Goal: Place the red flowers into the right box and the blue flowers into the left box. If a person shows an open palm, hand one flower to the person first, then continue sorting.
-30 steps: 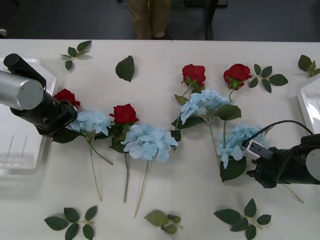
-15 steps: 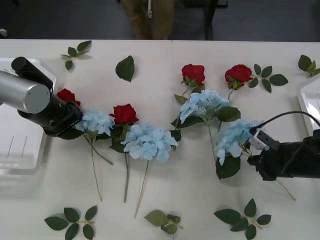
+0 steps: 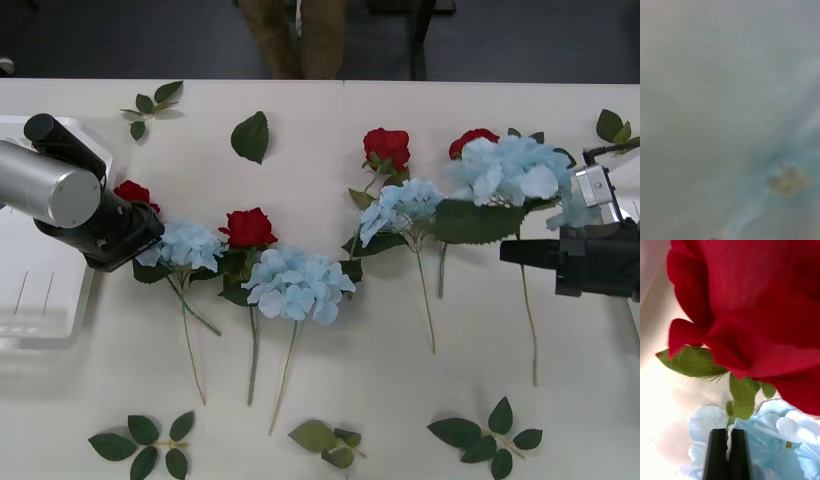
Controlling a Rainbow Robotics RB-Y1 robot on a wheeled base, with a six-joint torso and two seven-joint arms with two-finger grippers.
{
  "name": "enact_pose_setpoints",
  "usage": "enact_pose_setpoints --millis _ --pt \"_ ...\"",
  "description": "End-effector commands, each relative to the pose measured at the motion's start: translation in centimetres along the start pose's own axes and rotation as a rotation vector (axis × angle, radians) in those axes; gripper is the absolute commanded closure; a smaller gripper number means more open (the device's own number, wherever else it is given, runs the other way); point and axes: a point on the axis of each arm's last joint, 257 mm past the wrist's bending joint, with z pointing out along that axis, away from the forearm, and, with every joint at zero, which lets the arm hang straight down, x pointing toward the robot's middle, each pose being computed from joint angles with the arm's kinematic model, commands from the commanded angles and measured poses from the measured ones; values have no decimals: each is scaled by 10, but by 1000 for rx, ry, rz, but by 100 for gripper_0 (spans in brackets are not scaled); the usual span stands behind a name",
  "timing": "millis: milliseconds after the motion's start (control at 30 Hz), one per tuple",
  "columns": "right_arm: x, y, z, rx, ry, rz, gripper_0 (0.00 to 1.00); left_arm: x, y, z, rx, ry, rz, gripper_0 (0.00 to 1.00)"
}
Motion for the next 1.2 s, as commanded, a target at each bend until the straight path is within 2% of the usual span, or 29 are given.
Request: enact_pose_setpoints --millis 33,300,533,700,1200 --pt "-53 60 51 -109 -97 -11 100 7 -9 2 17 -3 68 100" --pt "-114 128 137 -230 -282 128 100 -2 -7 -13 -4 -10 95 100" --pt "-158 181 175 -351 -392 250 100 -10 -16 -95 -64 18 124 100" --pt "-162 188 188 -346 -429 260 100 0 -28 -122 -61 11 180 100" --pt "-148 168 176 -294 -360 204 100 18 -35 -111 -40 27 196 100"
